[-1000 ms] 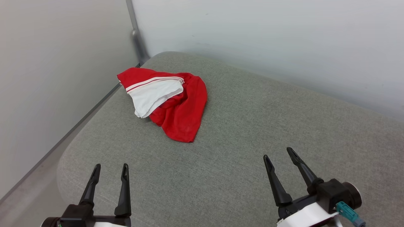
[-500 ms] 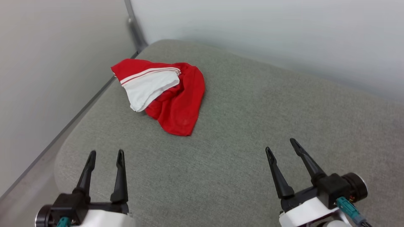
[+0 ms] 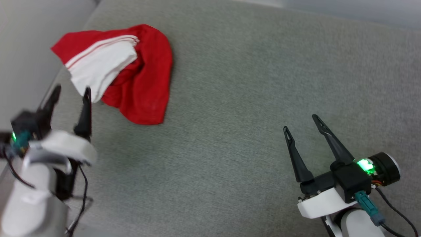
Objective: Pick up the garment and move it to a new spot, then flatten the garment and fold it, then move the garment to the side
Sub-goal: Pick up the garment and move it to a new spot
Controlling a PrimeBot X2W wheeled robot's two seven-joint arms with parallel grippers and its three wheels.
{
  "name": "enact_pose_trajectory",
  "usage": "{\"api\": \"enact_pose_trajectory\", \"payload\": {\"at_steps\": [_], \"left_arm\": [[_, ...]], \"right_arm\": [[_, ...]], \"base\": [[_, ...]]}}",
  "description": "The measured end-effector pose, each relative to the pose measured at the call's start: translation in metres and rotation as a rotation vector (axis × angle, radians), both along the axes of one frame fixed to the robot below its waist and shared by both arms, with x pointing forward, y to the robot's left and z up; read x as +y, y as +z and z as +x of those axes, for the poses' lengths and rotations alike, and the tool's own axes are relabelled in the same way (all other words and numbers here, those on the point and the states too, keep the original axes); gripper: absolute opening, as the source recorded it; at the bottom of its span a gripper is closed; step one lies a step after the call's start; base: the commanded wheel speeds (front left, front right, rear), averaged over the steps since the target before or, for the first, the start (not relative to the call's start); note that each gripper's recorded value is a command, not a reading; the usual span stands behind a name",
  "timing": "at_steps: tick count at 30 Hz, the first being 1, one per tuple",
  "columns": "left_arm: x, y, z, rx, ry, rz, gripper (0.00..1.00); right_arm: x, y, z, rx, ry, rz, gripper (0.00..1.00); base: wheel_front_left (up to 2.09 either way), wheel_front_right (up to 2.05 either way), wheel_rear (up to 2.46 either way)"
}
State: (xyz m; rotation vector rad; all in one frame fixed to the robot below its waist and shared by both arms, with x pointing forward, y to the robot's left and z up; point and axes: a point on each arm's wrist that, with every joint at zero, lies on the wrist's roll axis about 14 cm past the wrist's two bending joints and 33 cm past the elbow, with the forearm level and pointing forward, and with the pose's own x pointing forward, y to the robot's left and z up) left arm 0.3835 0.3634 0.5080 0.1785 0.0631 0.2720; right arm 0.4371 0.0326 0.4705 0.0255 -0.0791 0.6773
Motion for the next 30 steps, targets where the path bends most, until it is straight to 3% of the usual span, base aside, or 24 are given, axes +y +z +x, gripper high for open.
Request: {"api": "enact_pose_trajectory", "payload": {"at_steps": [3,8,15,22,23,24,25,30], "left_arm": [[0.009,-0.01,0.039,0.124,-0.061,0.031,1.0],[0.024,-0.048,0.07,0.397,-0.094,0.022,1.0],[0.021,-0.101,0.09,0.709,-0.121,-0.076,1.0],[0.016,-0.134,0.09,0.902,-0.128,-0.172,1.0],[0.017,-0.136,0.089,0.919,-0.125,-0.18,0.92],[0.017,-0.137,0.09,0.93,-0.123,-0.188,0.29],[0.017,-0.139,0.09,0.938,-0.123,-0.192,0.0],[0.023,-0.138,0.086,0.956,-0.127,-0.154,0.0]], "right_arm": [[-0.014,-0.019,0.008,0.028,-0.039,-0.034,1.0],[-0.038,-0.044,0.022,0.071,-0.108,-0.057,1.0],[-0.047,-0.071,0.027,0.117,-0.13,-0.073,1.0],[-0.054,-0.086,0.029,0.144,-0.145,-0.081,1.0],[-0.055,-0.087,0.029,0.147,-0.147,-0.082,1.0],[-0.055,-0.087,0.029,0.147,-0.149,-0.082,1.0],[-0.056,-0.087,0.029,0.147,-0.151,-0.083,1.0],[-0.061,-0.083,0.031,0.141,-0.165,-0.083,1.0]], "base": [[0.0,0.0,0.0],[0.0,0.0,0.0],[0.0,0.0,0.0],[0.0,0.0,0.0],[0.0,0.0,0.0],[0.0,0.0,0.0],[0.0,0.0,0.0],[0.0,0.0,0.0]]}}
